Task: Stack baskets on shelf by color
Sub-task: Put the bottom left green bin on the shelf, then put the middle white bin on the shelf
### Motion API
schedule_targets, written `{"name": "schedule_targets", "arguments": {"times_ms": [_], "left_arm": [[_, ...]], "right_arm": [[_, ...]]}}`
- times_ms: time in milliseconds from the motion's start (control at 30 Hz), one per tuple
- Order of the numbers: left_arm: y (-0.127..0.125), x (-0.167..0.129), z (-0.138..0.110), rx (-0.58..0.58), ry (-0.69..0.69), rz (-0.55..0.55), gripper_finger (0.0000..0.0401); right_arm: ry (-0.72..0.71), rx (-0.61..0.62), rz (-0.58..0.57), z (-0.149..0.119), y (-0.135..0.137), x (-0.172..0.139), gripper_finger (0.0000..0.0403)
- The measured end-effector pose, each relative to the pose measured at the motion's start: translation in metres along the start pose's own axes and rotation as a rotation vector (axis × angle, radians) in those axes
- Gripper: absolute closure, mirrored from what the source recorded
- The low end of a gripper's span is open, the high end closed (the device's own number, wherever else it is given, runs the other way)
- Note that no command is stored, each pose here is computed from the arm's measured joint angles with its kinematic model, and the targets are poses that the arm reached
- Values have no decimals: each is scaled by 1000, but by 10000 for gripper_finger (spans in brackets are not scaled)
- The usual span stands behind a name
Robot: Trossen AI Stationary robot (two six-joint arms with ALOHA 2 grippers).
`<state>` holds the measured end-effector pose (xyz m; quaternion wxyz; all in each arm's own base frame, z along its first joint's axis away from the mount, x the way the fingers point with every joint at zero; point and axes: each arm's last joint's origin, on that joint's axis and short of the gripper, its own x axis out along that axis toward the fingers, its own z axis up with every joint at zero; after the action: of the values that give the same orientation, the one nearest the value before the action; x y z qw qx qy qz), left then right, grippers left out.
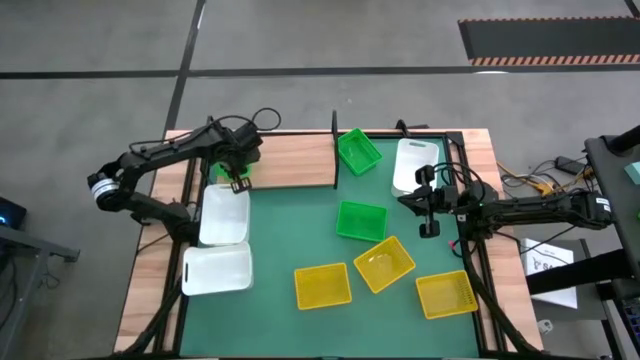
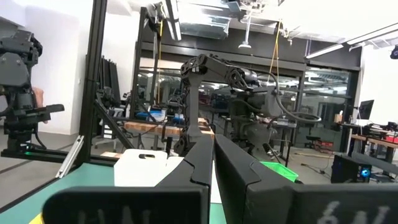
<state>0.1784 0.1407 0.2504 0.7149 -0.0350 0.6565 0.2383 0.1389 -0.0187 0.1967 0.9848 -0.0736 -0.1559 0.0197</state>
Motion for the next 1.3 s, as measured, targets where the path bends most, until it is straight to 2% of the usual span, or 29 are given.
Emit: {"name": "schedule_targets", "arguments": {"times_ms": [367, 533, 633, 700, 900, 1033, 1167, 1300], "left_arm": [[0, -7, -4, 0, 7, -11, 395], [0, -24, -4, -110, -64, -15, 395], [-11, -45, -7, -145, -186, -74, 395], [-26, -61, -7, -129, -340, -110, 395], [-83, -88, -16, 46, -889, -248, 395], [-110, -90, -30, 155, -1150, -317, 395], [-122, -82, -42, 185, -1274, -360, 395], [-127, -69, -49, 111, -1228, -436, 395]], "right_arm": [[0, 0, 0, 0, 0, 0, 394], [0, 0, 0, 0, 0, 0, 394], [0, -4, 0, 0, 0, 0, 394], [1, -13, 0, 0, 0, 0, 394], [9, -24, -1, -1, 0, 0, 394], [-6, -27, -2, 3, -1, 4, 394], [-17, -36, -2, 11, -5, 15, 394], [-7, -63, 1, 17, -9, 33, 394]]}}
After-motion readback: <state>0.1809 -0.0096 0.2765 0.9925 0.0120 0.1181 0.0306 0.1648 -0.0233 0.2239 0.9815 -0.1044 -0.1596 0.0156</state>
